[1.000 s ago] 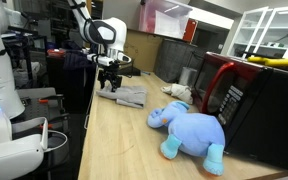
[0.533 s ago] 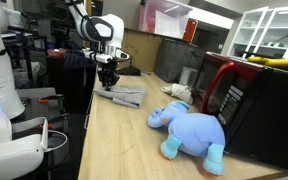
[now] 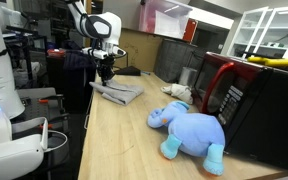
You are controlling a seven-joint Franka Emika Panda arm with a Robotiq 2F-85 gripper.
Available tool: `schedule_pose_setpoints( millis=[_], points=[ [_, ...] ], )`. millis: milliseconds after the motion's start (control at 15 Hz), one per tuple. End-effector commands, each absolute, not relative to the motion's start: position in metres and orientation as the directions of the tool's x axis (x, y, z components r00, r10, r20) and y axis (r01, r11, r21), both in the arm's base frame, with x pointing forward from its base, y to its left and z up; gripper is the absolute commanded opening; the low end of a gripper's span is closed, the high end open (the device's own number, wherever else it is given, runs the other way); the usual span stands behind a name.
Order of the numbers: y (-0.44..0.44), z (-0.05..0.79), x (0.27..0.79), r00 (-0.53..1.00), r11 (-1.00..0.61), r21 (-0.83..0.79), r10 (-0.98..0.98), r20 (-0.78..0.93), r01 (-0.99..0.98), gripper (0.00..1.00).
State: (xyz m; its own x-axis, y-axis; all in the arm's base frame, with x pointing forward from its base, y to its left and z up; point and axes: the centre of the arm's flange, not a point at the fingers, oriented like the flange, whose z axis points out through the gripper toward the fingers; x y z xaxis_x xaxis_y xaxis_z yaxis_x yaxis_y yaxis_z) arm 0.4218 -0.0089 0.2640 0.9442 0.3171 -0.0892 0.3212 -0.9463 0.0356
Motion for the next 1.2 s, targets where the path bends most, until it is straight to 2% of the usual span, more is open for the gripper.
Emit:
schedule_pose_setpoints(
  millis=[0,400,733,1133],
  points=[
    [0.025,0.29,0.433,0.966,-0.972,-0.004,0.235,-0.11,0.236,0.01],
    [0.042,0.335,0.449,0.974,-0.979,-0.097,0.191,-0.123,0.18,0.01],
    [-0.012,0.356,0.494,0.987,-0.991,-0.062,0.123,-0.102,0.117,0.01],
    [-0.084,0.364,0.524,0.99,-0.995,0.033,0.092,-0.111,0.096,0.01]
  ],
)
